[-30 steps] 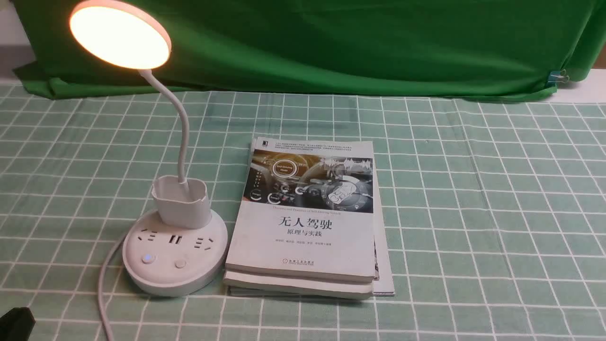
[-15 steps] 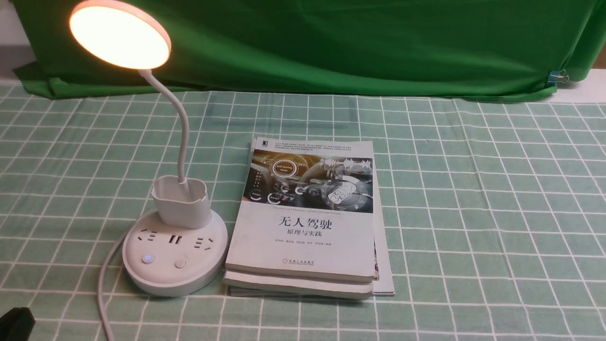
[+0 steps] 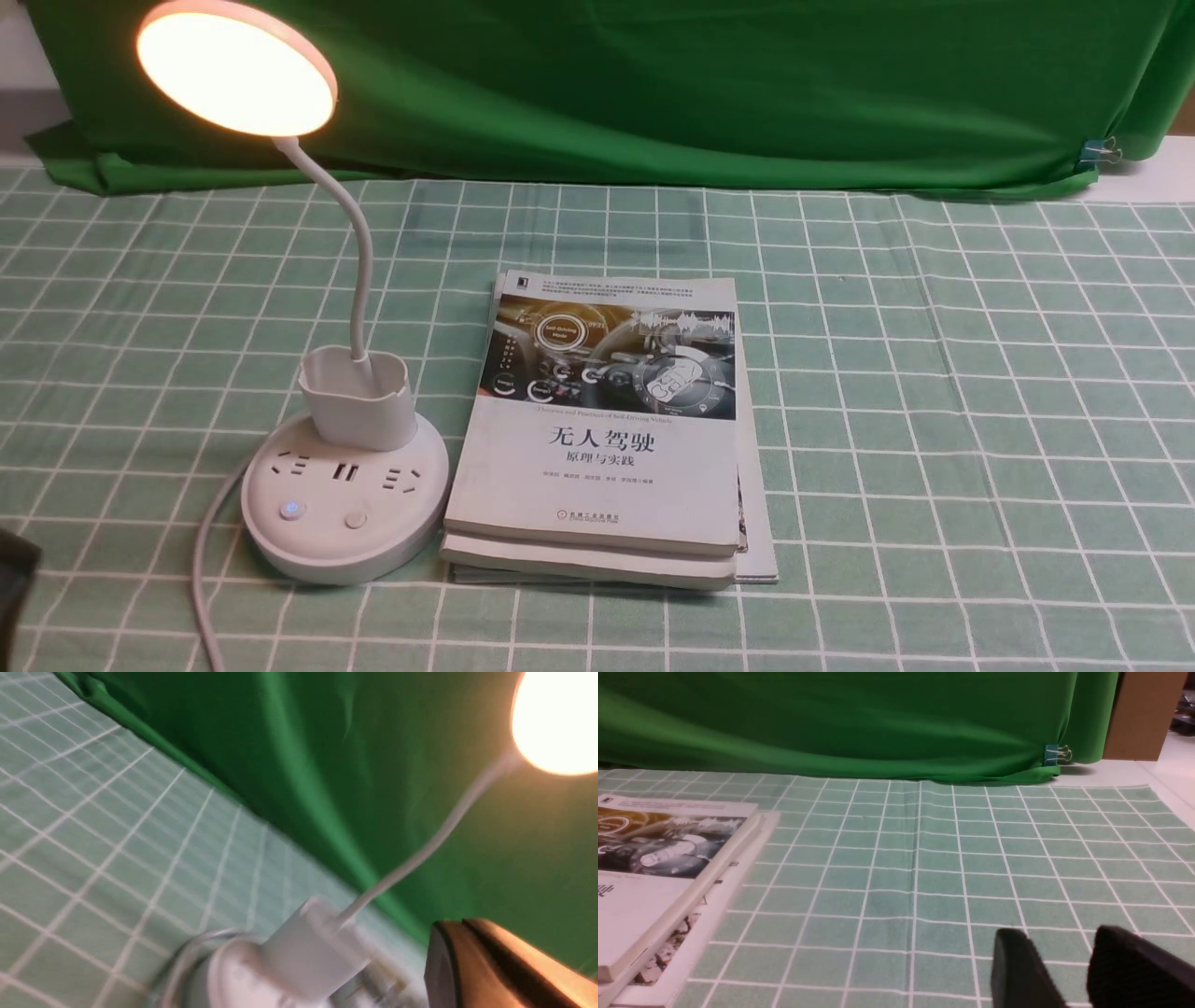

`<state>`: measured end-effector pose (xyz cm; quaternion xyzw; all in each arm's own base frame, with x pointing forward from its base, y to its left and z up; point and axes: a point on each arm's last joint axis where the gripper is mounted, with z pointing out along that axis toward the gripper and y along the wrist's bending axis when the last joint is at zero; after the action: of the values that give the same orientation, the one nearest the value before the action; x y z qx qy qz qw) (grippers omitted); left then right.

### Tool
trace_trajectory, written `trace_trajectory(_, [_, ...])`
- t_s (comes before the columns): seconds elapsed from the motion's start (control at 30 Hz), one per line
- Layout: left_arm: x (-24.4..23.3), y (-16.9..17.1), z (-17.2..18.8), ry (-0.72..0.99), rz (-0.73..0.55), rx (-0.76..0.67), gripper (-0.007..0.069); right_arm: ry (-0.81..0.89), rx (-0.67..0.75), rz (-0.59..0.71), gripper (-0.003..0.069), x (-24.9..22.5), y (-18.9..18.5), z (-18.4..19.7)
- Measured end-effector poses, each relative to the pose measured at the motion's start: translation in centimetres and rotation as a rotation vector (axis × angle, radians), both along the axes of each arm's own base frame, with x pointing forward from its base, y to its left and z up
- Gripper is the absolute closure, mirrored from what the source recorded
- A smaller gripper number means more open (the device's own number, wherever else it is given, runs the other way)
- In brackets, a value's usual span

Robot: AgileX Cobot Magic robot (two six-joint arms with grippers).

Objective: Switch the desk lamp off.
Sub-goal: Use the left arm to press the button switch on the lamp holder

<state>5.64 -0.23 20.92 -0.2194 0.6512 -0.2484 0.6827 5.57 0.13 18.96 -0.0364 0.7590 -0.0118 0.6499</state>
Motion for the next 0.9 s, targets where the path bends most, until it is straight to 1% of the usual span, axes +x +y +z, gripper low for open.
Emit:
trace_trajectory(0.2, [-0.1,0.6,0.6,-0.069,0.061,-0.093,0.0625,0.0,0.0,0.0,0.0417,0.0,0.0,0.0])
trace_trajectory(0.33, [0.0,0.5,0.5,-0.057,0.046,-0.136,0.0625,0.0,0.0,0.0,0.0417,0.0,0.0,0.0])
trace_trajectory(0.4, [0.0,0.2,0.3,-0.027,0.016,-0.146,0.0625,0.0,0.0,0.0,0.0417,0.0,0.0,0.0])
trace_trajectory(0.47, [-0.1,-0.4,0.6,0.01,-0.041,-0.138,0.0625,0.0,0.0,0.0,0.0417,0.0,0.0,0.0])
trace_trajectory(0.53, [-0.2,-1.1,2.3,0.061,-0.124,-0.086,0.0625,0.0,0.0,0.0,0.0417,0.0,0.0,0.0])
trace_trajectory(0.57, [-0.1,-1.4,3.3,0.097,-0.161,-0.047,0.0625,0.0,0.0,0.0,0.0417,0.0,0.0,0.0])
trace_trajectory(0.6, [0.0,-1.7,4.2,0.135,-0.169,-0.017,0.0625,0.0,0.0,0.0,0.0417,0.0,0.0,0.0])
trace_trajectory(0.63, [0.3,-2.0,5.1,0.193,-0.225,0.04,0.0625,0.0,0.0,0.0,0.0417,0.0,0.0,0.0])
trace_trajectory(0.7, [1.0,-2.4,6.3,0.311,-0.281,0.12,0.0625,0.0,0.0,0.0,0.0417,0.0,0.0,0.0])
trace_trajectory(0.73, [1.7,-2.6,6.7,0.422,-0.322,0.172,0.0625,0.0,0.0,0.0,0.0417,0.0,0.0,0.0])
trace_trajectory(0.77, [2.4,-2.6,7.4,0.482,-0.348,0.207,0.0625,0.0,0.0,0.0,0.0417,0.0,0.0,0.0])
trace_trajectory(0.8, [3.1,-2.7,7.8,0.584,-0.39,0.262,0.0625,0.0,0.0,0.0,0.0417,0.0,0.0,0.0])
trace_trajectory(0.83, [3.6,-2.7,7.7,0.642,-0.413,0.285,0.0625,0.0,0.0,0.0,0.0417,0.0,0.0,0.0])
trace_trajectory(0.9, [5.6,-2.7,8.4,0.79,-0.49,0.377,0.0625,0.0,0.0,0.0,0.0417,0.0,0.0,0.0])
